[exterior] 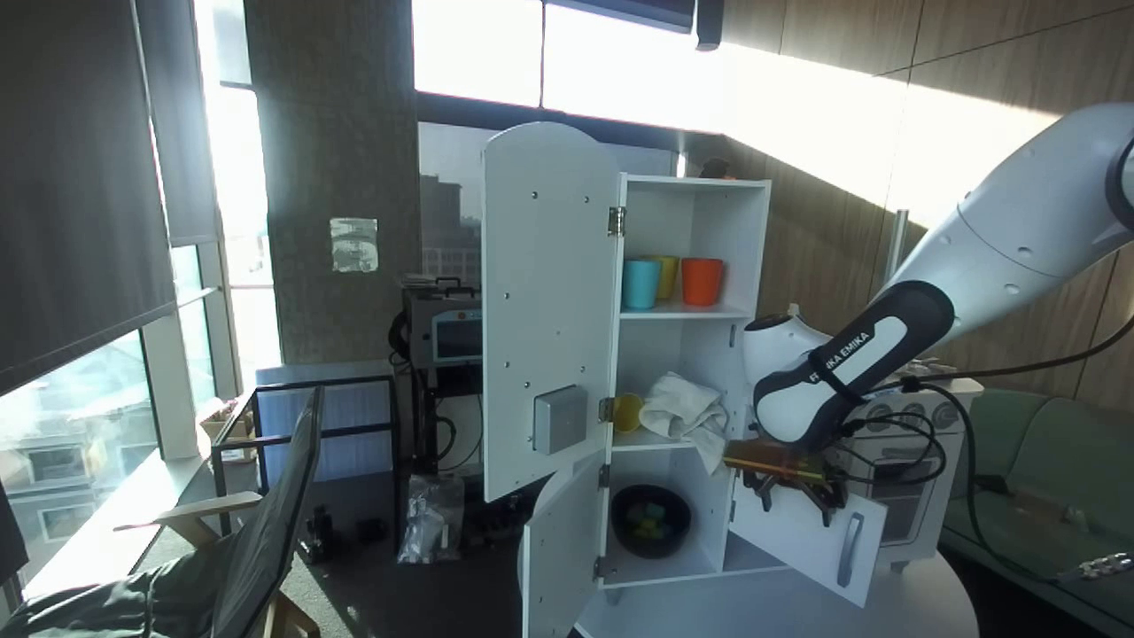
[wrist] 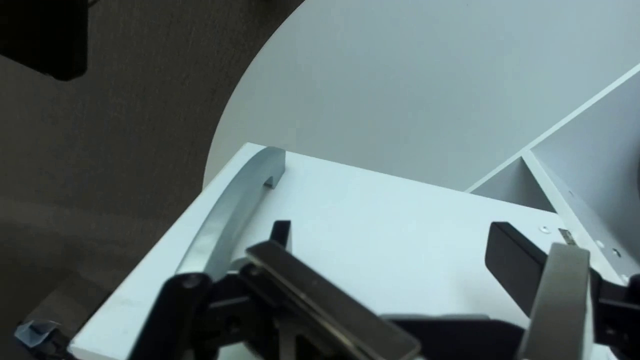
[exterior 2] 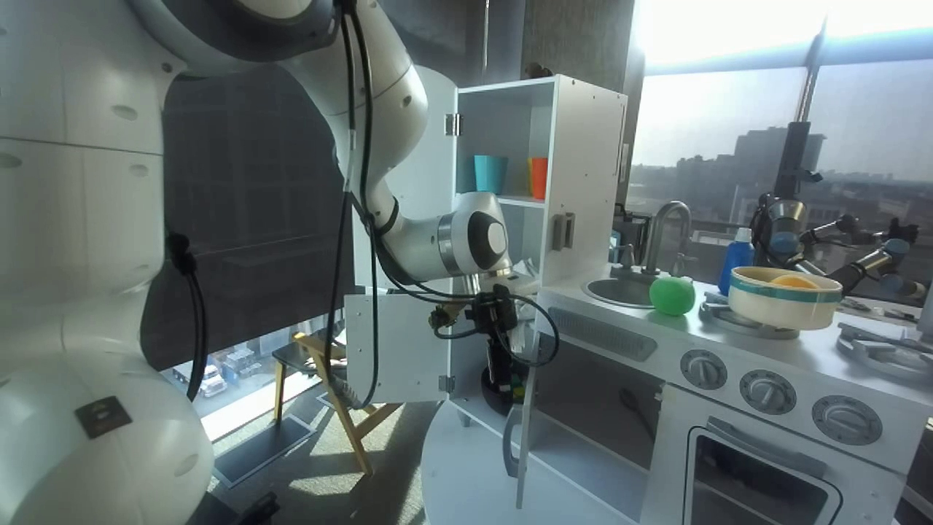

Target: Close all the open cabinet doors

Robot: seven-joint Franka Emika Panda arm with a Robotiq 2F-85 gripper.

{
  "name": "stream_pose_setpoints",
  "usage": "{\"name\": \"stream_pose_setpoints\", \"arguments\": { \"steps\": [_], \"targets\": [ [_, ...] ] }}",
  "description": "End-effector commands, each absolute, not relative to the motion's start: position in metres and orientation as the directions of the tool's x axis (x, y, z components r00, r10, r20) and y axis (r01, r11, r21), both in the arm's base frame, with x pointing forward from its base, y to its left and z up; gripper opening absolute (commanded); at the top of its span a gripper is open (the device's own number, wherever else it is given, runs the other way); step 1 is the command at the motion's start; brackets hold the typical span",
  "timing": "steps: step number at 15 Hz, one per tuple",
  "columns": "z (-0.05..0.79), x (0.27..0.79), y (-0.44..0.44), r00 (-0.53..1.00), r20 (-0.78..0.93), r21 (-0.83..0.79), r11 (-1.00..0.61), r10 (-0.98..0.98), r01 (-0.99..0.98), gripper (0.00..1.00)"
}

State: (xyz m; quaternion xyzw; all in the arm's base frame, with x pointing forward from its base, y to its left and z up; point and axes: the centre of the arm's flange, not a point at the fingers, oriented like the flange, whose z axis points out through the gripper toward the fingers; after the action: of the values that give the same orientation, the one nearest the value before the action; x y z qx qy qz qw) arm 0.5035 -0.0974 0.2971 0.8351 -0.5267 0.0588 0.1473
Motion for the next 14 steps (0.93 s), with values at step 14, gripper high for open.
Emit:
{"name": "stream_pose_setpoints", "arguments": {
  "steps": [14],
  "targets": [
    [0.318, 0.511, -0.207, 0.09, 0.276, -0.024, -0.101, -0.957, -0.995, 1.0]
  ]
}}
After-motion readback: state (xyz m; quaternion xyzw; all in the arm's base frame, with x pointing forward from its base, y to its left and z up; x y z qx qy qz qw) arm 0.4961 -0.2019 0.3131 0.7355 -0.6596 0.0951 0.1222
